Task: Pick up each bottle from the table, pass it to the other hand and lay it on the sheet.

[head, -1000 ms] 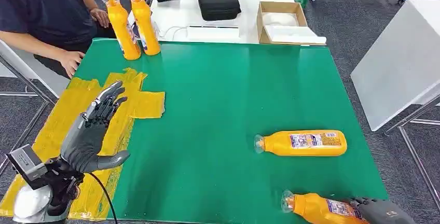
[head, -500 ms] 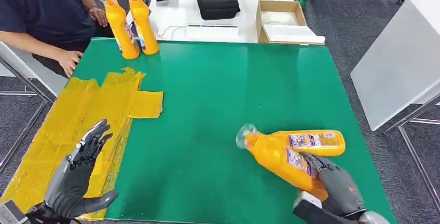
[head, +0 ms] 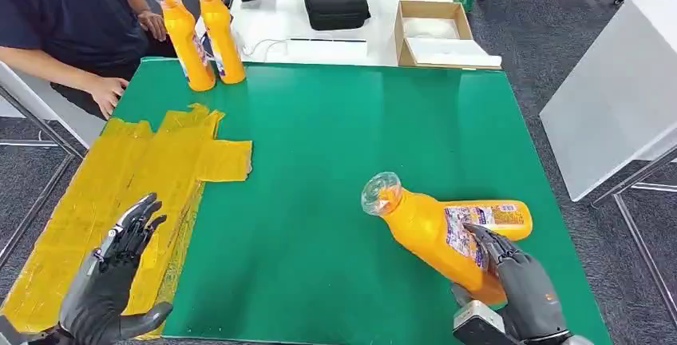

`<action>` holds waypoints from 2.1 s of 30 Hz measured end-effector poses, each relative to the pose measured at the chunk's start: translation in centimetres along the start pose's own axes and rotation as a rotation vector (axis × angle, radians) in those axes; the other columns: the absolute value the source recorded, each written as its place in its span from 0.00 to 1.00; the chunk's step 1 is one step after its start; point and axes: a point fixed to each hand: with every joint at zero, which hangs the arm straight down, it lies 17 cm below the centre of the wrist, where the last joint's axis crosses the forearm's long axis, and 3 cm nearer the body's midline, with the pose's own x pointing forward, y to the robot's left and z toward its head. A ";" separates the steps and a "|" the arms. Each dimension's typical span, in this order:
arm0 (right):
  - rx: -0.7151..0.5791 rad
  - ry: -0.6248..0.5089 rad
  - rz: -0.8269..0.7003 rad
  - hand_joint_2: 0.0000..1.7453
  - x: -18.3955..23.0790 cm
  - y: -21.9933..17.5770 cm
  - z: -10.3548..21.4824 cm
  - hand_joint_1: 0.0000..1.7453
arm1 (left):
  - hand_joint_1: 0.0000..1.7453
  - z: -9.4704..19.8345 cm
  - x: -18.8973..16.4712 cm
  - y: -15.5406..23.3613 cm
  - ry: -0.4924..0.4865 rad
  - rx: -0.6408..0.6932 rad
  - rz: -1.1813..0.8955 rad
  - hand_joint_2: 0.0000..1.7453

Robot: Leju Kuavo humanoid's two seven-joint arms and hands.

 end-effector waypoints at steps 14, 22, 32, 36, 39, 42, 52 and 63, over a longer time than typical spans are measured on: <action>0.110 -0.082 -0.062 1.00 5.6 6.1 -3.7 1.00 | 0.00 -1.4 -0.6 -3.2 0.039 -0.043 0.362 1.00; 0.147 -0.159 -0.099 1.00 9.2 8.0 -7.0 1.00 | 0.00 -3.2 -1.5 -4.2 0.066 -0.063 0.407 1.00; 0.236 -0.245 -0.118 1.00 12.8 10.7 -10.3 1.00 | 0.00 -5.1 -2.7 -6.4 0.091 -0.104 0.436 1.00; 0.231 -0.294 -0.143 1.00 15.1 10.5 -11.7 1.00 | 0.00 -6.4 -2.7 -7.8 0.068 -0.116 0.382 1.00; 0.218 -0.318 -0.164 1.00 16.4 10.1 -12.2 1.00 | 0.00 -7.3 -2.2 -8.6 0.038 -0.115 0.370 1.00; 0.202 -0.329 -0.167 1.00 16.8 9.9 -12.5 1.00 | 0.00 -8.0 -1.6 -9.0 0.011 -0.114 0.380 1.00; 0.206 -0.336 -0.167 1.00 17.2 10.2 -12.4 1.00 | 0.00 -8.4 -1.1 -9.8 -0.004 -0.129 0.394 1.00; 0.226 -0.366 -0.178 1.00 18.0 10.8 -11.9 1.00 | 0.00 -8.4 -1.1 -9.7 -0.008 -0.121 0.404 1.00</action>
